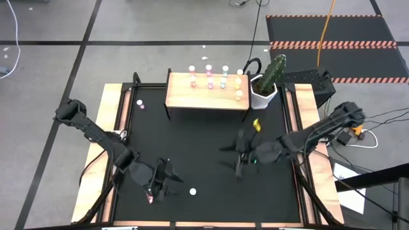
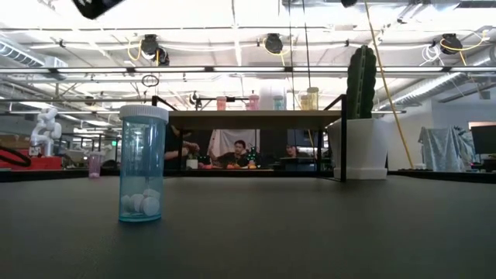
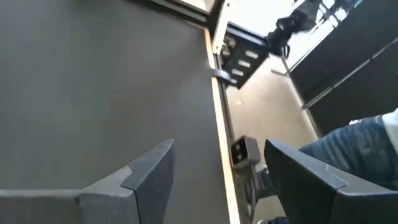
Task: Pick and place medicine bottles onto shelf by color
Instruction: Put the blue pill bottle on the shelf aligned with the other blue pill bottles
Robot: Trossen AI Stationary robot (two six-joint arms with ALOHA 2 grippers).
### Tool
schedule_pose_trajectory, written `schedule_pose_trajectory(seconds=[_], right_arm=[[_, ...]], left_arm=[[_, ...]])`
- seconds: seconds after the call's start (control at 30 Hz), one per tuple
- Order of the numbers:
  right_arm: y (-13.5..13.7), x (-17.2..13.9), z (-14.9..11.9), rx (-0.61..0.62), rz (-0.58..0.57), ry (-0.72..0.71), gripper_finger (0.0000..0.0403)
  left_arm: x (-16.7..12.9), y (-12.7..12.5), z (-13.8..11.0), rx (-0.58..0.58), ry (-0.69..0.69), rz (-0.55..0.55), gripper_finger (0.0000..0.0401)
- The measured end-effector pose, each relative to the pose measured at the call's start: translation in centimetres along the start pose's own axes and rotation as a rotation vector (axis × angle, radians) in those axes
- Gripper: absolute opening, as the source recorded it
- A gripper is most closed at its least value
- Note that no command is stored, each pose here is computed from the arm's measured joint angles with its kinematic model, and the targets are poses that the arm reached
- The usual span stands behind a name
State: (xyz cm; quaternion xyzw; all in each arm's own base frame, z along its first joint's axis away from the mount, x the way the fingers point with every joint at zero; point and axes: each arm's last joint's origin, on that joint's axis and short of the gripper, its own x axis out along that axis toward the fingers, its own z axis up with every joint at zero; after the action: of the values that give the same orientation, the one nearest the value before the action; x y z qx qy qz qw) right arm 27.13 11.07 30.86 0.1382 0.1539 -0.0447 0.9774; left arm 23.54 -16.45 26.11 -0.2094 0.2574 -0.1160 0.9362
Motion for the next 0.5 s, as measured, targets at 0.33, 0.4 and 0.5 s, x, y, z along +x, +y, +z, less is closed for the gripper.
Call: schedule_pose_trajectory(seconds=[0.33,0.4,0.5], right_arm=[[5.7,4.4,-6.1,-0.007,0.062,0.180,0.0231],[6.0,4.9,-7.1,0.028,0.055,0.208,0.0231],[6.3,5.5,-8.4,0.050,0.046,0.243,0.0231]], left_arm=[[4.3,-1.0,-6.1,0.139,0.168,0.083,0.0258],[5.2,-0.6,-7.0,0.122,0.196,0.110,0.0274],[6.3,-0.1,-8.1,0.124,0.228,0.139,0.0303]])
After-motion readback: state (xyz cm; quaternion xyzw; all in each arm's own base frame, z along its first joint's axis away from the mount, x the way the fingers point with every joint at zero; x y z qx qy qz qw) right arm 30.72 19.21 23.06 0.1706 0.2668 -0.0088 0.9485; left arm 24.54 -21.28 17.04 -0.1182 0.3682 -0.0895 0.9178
